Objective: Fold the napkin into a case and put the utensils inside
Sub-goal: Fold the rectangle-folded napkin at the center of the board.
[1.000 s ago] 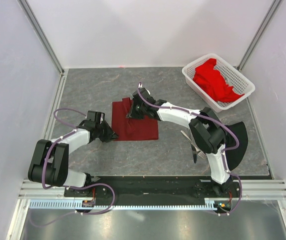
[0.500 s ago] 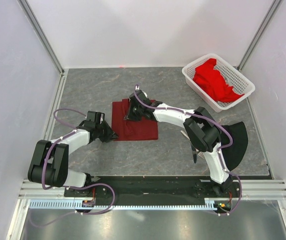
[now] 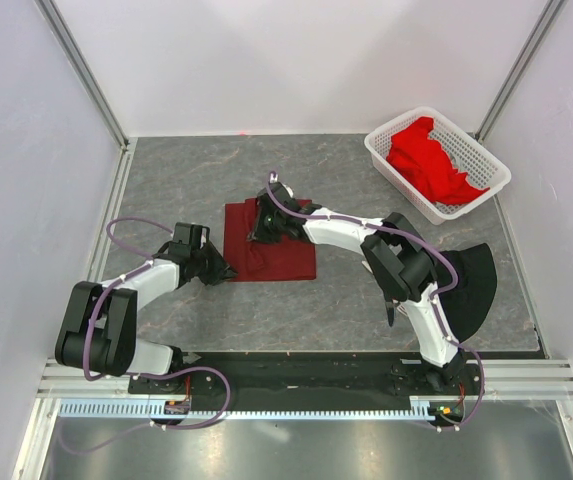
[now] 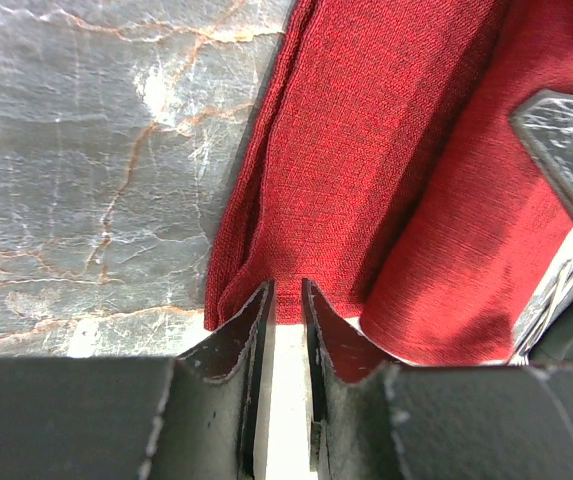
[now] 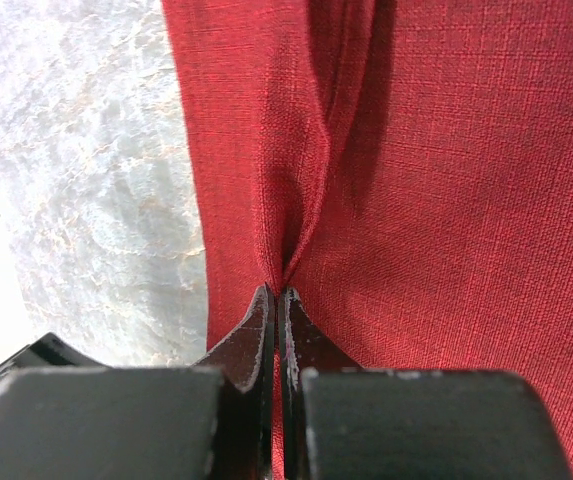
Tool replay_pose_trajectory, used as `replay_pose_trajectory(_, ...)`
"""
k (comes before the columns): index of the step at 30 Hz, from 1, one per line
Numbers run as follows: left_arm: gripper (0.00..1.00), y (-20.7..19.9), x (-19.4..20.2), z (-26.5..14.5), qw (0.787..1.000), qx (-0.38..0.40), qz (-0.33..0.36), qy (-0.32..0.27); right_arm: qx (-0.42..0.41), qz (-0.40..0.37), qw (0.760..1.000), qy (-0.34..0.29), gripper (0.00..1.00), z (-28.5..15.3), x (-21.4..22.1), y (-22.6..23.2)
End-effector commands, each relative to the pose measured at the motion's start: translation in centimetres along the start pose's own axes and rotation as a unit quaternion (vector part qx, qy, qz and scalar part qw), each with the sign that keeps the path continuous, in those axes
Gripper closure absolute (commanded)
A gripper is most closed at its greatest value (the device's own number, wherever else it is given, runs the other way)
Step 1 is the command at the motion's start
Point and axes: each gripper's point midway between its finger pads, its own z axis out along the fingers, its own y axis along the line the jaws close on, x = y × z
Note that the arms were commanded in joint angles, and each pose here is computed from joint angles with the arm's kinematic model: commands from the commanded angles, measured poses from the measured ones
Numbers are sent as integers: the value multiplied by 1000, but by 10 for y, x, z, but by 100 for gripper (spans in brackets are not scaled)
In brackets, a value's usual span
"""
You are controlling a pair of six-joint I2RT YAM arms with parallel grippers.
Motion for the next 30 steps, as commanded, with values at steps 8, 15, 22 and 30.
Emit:
replay_pose_trajectory(8,78,-2,-5,-2,1000,9,6,-16,-30,9,999,-17,99,5,-10,27)
replay_pose_trajectory(15,78,-2,-4,-2,1000,10,7,-15,-35,11,999,-17,99,8,-9,32)
replay_pose_trajectory(22,78,-4,-5,-4,1000,14,7,-17,-29,9,999,-7,95,15,-2,26)
replay_pose_trajectory(30,67,-17,-24,-35,997,21,-4,-77,-53,-20,998,14,71,19,5,38)
